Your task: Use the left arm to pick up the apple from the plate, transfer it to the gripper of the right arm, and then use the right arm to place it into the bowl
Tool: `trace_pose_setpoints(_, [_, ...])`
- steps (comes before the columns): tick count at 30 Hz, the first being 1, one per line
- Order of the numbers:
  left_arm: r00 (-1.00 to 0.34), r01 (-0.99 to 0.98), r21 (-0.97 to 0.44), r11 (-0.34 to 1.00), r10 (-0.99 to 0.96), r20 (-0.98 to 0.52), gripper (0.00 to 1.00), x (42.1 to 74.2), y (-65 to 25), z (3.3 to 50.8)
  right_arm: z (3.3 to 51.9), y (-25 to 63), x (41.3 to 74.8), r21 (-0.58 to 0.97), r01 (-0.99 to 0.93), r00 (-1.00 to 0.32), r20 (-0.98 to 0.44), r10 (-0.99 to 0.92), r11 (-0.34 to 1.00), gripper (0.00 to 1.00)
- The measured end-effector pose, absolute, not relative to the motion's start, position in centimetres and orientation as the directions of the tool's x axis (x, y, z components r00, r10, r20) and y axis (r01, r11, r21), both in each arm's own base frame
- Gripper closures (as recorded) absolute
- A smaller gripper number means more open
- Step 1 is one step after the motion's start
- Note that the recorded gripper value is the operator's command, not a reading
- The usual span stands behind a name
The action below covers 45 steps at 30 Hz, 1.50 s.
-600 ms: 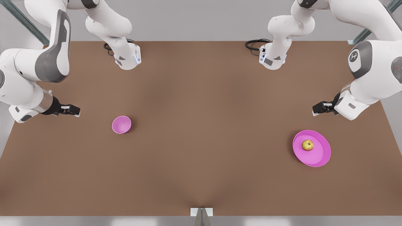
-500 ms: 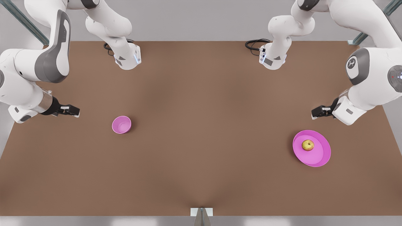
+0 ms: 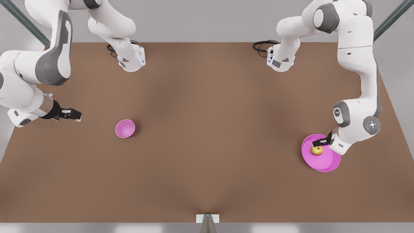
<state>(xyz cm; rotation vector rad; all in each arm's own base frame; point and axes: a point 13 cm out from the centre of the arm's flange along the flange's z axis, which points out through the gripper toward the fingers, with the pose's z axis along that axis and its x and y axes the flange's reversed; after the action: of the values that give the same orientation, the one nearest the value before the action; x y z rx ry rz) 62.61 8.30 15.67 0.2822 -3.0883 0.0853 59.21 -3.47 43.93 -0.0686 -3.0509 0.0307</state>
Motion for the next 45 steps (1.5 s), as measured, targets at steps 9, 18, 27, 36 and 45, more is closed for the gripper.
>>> trace_pose_setpoints(9, [-0.984, -0.176, -0.047, 0.983, -0.177, -0.028, 0.0, 63.7, 10.2, 11.2, 43.7, -3.5, 59.3, -0.021, 0.034, -0.995, 0.092, 0.036, 0.999, 0.0])
trace_pose_setpoints(18, [-0.985, -0.172, -0.044, 0.984, -0.172, 0.005, 0.0, 62.4, 11.2, 6.9, 43.7, -3.6, 59.3, -0.021, 0.028, -0.995, 0.092, 0.03, 0.999, 0.0])
trace_pose_setpoints(27, [-0.987, -0.158, -0.043, 0.986, -0.157, 0.02, 0.0, 61.8, 11.1, 5.0, 43.7, -3.7, 59.3, -0.02, 0.026, -0.995, 0.092, 0.027, 0.999, 0.0])
trace_pose_setpoints(36, [-0.989, -0.149, -0.044, 0.988, -0.148, 0.029, 0.1, 61.7, 10.9, 3.7, 43.7, -3.6, 59.3, -0.02, 0.022, -0.995, 0.092, 0.024, 1.0, 0.0])
trace_pose_setpoints(45, [-0.989, -0.144, -0.043, 0.989, -0.143, 0.022, 0.23, 61.8, 11.0, 3.4, 43.7, -3.6, 59.3, -0.02, 0.019, -0.996, 0.092, 0.021, 1.0, 0.0])
